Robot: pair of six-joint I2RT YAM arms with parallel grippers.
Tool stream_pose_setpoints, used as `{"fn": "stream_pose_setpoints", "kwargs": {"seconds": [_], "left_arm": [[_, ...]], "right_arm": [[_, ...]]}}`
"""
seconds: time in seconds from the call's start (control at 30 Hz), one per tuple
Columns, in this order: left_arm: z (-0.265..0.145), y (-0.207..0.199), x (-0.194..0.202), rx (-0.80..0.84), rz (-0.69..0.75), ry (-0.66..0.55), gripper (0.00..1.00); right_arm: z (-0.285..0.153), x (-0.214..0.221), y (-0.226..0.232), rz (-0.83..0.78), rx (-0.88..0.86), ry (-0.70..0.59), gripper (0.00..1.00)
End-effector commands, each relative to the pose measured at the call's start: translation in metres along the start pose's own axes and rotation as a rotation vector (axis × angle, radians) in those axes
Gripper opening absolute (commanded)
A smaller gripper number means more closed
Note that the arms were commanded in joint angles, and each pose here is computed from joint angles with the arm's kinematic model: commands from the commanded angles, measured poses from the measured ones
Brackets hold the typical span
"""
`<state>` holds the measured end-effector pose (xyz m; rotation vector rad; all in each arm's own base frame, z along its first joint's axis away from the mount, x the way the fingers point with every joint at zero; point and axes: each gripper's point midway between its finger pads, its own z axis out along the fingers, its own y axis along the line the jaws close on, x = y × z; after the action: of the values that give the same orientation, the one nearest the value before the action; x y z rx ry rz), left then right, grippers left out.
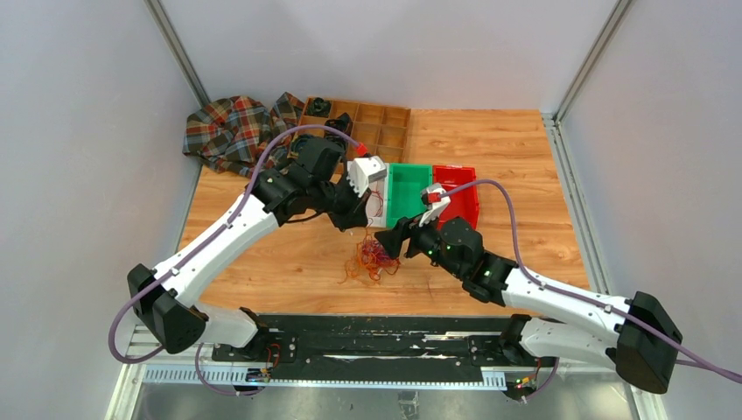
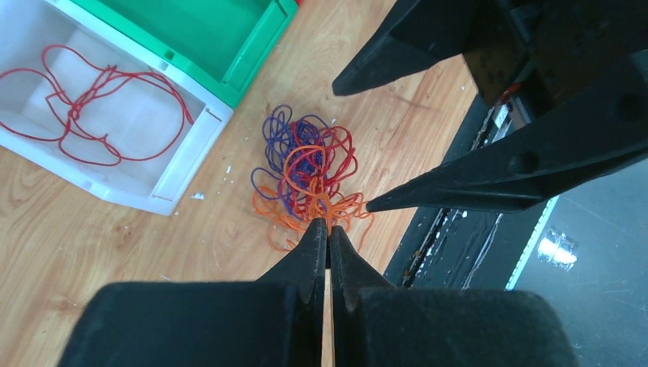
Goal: Untangle the cables
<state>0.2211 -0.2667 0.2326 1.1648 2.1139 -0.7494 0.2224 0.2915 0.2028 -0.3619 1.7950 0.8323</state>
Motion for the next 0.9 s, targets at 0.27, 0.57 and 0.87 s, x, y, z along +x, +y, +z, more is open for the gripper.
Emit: {"fn": "stream_pose_setpoints", "kwargs": {"seconds": [0.27,0.57,0.87], "left_arm": [[-0.031,-0.017,-0.027,0.017,0.005,-0.083,0.01],[-0.035,-0.019,-0.029,0.017,0.016,-0.089,0.01],[-0.050,-0.036,-0.034,0.077,0.020,-0.102,0.01]], "right_arm": [[0.000,-0.038,0.038,0.070,-0.115,-0.110,0.71],[0.010,-0.045,0.046,0.070,-0.132,-0.114,0.70],[0.020,-0.060,0.035,0.078,-0.051,-0.182,0.63]]}}
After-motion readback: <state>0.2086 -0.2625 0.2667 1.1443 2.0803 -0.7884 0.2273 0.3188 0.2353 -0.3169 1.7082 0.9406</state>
